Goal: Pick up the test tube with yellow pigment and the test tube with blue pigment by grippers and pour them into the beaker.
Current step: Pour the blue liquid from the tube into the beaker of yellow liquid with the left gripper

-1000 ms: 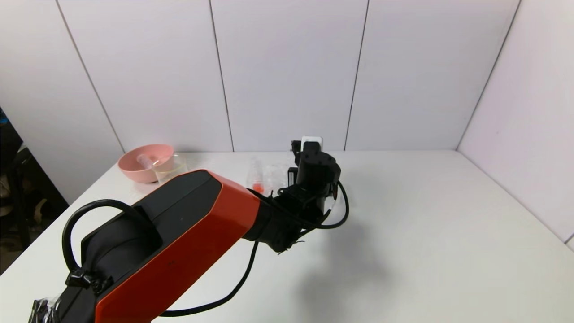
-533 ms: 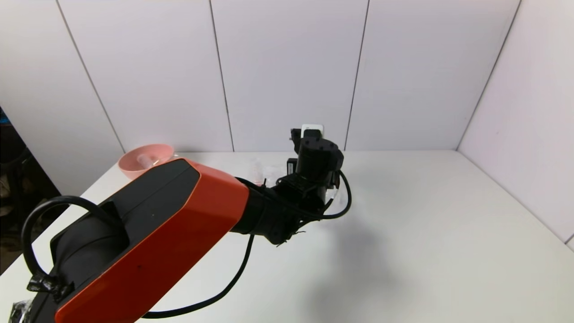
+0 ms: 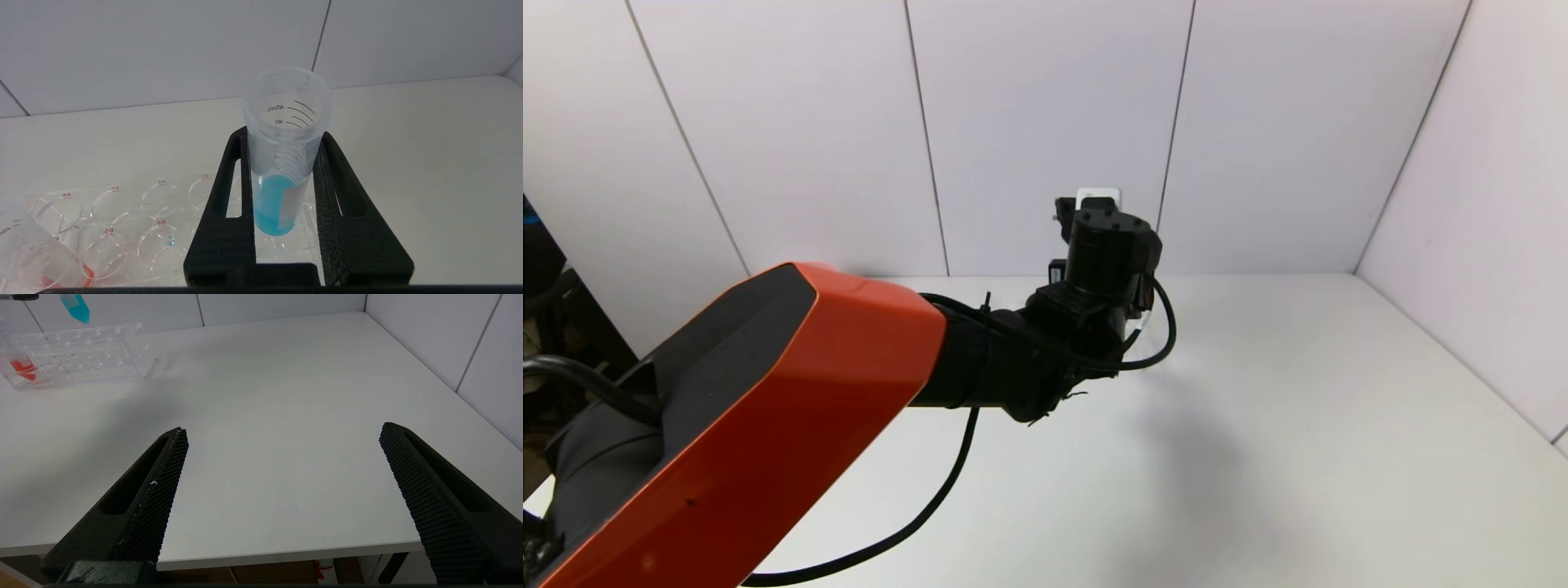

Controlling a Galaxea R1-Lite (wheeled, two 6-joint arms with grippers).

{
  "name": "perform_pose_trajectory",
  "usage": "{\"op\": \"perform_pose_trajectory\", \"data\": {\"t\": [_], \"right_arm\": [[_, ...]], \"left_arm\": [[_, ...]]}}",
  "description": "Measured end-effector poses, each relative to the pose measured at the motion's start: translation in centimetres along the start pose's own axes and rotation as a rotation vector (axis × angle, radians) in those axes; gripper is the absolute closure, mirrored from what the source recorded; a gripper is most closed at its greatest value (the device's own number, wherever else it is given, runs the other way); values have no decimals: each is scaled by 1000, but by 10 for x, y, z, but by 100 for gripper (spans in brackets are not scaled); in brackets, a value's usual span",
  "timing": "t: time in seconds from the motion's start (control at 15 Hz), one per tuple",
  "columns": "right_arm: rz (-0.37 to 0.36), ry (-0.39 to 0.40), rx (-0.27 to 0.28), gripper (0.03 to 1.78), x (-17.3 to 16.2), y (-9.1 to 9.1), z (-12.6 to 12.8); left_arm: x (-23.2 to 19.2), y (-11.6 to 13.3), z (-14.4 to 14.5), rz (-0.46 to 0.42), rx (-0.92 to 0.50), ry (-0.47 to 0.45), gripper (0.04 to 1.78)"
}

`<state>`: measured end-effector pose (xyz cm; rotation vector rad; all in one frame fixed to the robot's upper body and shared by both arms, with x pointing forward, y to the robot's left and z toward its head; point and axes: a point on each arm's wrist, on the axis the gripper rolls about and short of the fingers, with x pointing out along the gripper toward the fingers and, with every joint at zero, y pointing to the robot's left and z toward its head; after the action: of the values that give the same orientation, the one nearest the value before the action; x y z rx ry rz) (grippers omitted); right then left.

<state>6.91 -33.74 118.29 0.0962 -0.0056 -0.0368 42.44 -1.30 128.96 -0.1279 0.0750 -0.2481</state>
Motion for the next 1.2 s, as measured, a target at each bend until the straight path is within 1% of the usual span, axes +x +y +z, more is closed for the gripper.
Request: {"op": "perform_pose_trajectory", "data": {"t": [0.33, 0.47, 0.53, 0.67, 0.93, 1.2], "right_arm": [[0, 0, 0, 10, 0, 0, 0], [0, 0, 0, 10, 0, 0, 0], [0, 0, 0, 10, 0, 0, 0], [0, 0, 0, 10, 0, 0, 0], [0, 0, 0, 10, 0, 0, 0], [0, 0, 0, 10, 0, 0, 0]], "left_arm": [[-10, 3, 21, 0, 31, -27, 138], [-17, 11, 35, 12, 36, -29, 138], [-21, 19, 42, 25, 38, -30, 138], [-27, 43, 60, 63, 51, -37, 138], [-43, 99, 89, 153, 66, -55, 138], [-64, 151, 101, 222, 66, -51, 138]]}}
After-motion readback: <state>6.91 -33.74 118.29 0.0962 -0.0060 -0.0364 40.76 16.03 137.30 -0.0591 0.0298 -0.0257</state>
